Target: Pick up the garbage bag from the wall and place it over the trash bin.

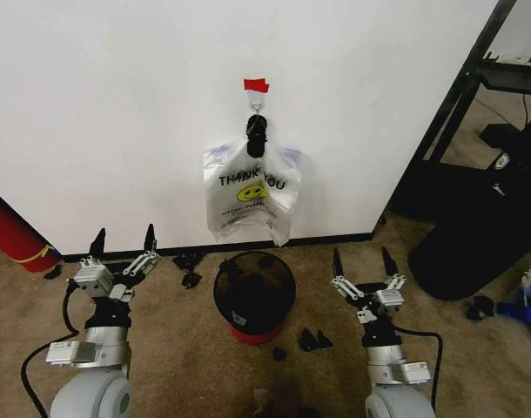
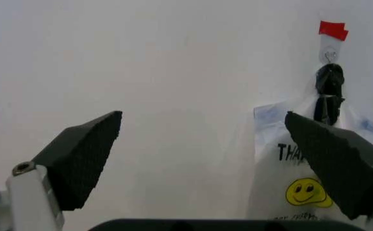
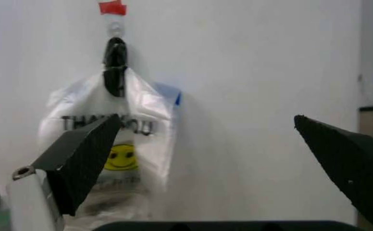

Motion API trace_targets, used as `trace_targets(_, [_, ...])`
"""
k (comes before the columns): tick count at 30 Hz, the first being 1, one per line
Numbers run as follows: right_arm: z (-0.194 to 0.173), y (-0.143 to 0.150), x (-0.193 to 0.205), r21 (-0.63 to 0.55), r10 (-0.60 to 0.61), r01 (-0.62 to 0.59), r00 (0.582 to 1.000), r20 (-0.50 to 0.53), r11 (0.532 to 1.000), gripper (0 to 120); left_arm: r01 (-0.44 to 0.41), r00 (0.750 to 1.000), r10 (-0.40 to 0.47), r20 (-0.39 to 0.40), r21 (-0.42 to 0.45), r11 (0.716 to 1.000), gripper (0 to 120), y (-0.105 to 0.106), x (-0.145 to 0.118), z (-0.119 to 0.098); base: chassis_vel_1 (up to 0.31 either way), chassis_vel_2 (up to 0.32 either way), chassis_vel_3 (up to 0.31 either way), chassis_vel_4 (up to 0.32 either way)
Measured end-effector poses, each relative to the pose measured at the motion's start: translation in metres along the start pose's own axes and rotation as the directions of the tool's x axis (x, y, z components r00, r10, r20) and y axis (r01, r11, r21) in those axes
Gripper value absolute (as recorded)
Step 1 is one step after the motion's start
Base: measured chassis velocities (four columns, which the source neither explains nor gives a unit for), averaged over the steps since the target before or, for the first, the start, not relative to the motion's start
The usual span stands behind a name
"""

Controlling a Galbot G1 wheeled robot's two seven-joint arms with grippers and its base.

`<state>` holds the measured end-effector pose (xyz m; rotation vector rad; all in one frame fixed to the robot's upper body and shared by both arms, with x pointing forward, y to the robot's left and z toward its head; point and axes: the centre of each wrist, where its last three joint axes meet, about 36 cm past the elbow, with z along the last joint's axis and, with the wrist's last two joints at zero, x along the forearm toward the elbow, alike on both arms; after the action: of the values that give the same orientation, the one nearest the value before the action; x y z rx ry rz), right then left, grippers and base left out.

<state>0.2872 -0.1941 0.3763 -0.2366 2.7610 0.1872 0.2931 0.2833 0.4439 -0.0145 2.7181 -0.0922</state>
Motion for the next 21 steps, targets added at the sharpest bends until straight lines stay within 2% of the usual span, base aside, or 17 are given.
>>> trace_targets(8, [-0.0004, 0.0058, -0.0033, -0.119, -0.07, 0.068, 0.998, -0.01, 0.991, 100, -0.01, 1.0, 0.01, 0.001, -0.018, 1.0, 100, 0.0002, 0.0026, 0.0004, 0.0, 0.0, 0.0, 0.0])
trace_targets(21, [0.003, 0.0002, -0.0028, -0.081, -0.101, 0.1, 0.995, -0.017, 0.992, 100, -0.016, 1.0, 0.016, 0.01, -0.019, 1.0, 100, -0.0005, 0.001, 0.0028, 0.0, 0.0, 0.0, 0.0])
